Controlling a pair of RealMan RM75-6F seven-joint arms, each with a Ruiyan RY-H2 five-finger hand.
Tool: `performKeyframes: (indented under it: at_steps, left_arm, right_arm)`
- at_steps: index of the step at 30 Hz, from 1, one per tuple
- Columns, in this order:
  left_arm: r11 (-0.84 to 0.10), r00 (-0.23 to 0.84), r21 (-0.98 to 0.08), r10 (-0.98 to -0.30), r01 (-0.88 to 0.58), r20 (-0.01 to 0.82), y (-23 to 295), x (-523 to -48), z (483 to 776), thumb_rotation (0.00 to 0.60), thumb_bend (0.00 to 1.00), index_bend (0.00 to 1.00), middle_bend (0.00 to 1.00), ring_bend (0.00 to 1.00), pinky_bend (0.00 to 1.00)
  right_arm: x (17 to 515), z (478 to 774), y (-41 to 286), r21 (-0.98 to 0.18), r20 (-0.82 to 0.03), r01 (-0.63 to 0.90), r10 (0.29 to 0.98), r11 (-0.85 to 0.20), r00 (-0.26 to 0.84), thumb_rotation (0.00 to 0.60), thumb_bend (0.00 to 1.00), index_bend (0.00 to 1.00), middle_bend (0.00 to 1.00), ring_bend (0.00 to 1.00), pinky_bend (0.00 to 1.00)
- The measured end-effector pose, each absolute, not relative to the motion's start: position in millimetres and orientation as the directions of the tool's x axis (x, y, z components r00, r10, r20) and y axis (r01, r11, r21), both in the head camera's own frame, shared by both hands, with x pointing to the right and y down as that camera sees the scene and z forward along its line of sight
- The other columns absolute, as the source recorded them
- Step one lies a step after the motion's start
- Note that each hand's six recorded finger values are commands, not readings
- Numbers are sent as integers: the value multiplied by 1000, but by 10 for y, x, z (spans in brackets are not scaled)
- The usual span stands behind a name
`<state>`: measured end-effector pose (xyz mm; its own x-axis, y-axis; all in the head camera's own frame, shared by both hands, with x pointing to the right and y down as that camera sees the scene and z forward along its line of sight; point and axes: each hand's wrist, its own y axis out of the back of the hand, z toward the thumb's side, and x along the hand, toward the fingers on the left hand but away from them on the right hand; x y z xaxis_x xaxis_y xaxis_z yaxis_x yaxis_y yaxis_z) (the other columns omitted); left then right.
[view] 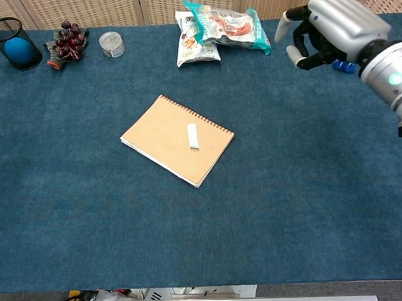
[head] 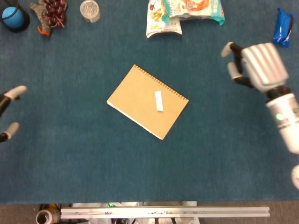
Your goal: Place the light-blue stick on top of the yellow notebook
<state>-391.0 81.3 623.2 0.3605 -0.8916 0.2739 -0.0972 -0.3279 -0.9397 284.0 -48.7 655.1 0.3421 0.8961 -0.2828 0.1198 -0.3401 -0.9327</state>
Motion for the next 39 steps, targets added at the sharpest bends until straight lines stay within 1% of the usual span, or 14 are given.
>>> performKeyframes:
  at_steps: [3, 5, 8, 10, 11, 13, 14, 16, 19, 23, 26, 32, 39]
  left_arm:
    - [-363, 426, -929, -853, -72, 300, 726, -3736, 6269, 600, 396, 155, 635, 736, 768]
    - [-391, 472, -919, -822, -57, 320, 657, -3603, 6299, 600, 436, 155, 716, 803, 817]
    - [-418, 511, -908, -790, -43, 339, 574, -3469, 6329, 600, 458, 155, 780, 858, 843]
    - [-429, 536, -903, -770, -30, 347, 517, -3368, 6346, 600, 459, 154, 801, 875, 851]
    - [-432, 544, -901, -763, -27, 349, 499, -3330, 6353, 600, 459, 153, 812, 884, 856]
    - [-437, 558, -899, -752, -24, 351, 474, -3256, 6366, 600, 459, 150, 823, 894, 863]
    - [-438, 561, -899, -750, -23, 351, 471, -3234, 6370, 600, 459, 149, 828, 899, 867]
    - [-439, 564, -898, -747, -23, 351, 472, -3207, 6376, 600, 459, 145, 833, 905, 871]
    - [-439, 562, -898, -749, -25, 351, 479, -3200, 6378, 600, 459, 144, 835, 907, 872]
    - [-440, 557, -897, -752, -25, 353, 510, -3216, 6380, 600, 460, 142, 839, 912, 872]
    - [-440, 551, -898, -757, -31, 352, 522, -3233, 6378, 600, 459, 134, 839, 914, 872]
    - [-439, 535, -897, -770, -48, 348, 556, -3294, 6376, 600, 459, 128, 839, 914, 872]
    - [-439, 522, -897, -779, -56, 348, 585, -3352, 6386, 600, 460, 128, 838, 914, 872]
  right_arm:
    - [2996, 6420, -444, -945, -268, 93, 905, -314, 329, 600, 605, 428, 765, 841, 1000]
    - [3078, 6334, -415, -952, -256, 79, 912, -295, 322, 600, 684, 429, 788, 898, 1000]
    - [3134, 6267, -375, -951, -263, 73, 910, -300, 320, 600, 783, 428, 840, 966, 1000]
    - [3133, 6273, -349, -944, -283, 71, 901, -322, 328, 600, 855, 429, 906, 998, 1000]
    - [3124, 6291, -327, -936, -303, 67, 891, -344, 337, 600, 879, 429, 926, 1000, 1000]
    - [3099, 6334, -288, -920, -344, 57, 869, -388, 355, 600, 965, 429, 983, 1000, 1000]
    - [3072, 6373, -258, -905, -377, 46, 849, -422, 371, 600, 990, 423, 996, 1000, 1000]
    - [3016, 6444, -209, -879, -429, 24, 810, -477, 399, 600, 1000, 383, 1000, 1000, 1000]
    - [2888, 6587, -118, -823, -517, -26, 729, -567, 448, 600, 1000, 318, 1000, 1000, 1000]
    - [2638, 6815, 1, -734, -617, -93, 604, -672, 505, 600, 1000, 312, 1000, 1000, 1000]
    - [2444, 6980, 52, -696, -647, -120, 547, -708, 531, 600, 1000, 312, 1000, 1000, 1000]
    - [2146, 7320, 89, -638, -687, -127, 488, -759, 538, 600, 1000, 312, 1000, 1000, 1000]
    - [1846, 7564, 87, -610, -703, -132, 457, -782, 544, 600, 1000, 312, 1000, 1000, 1000]
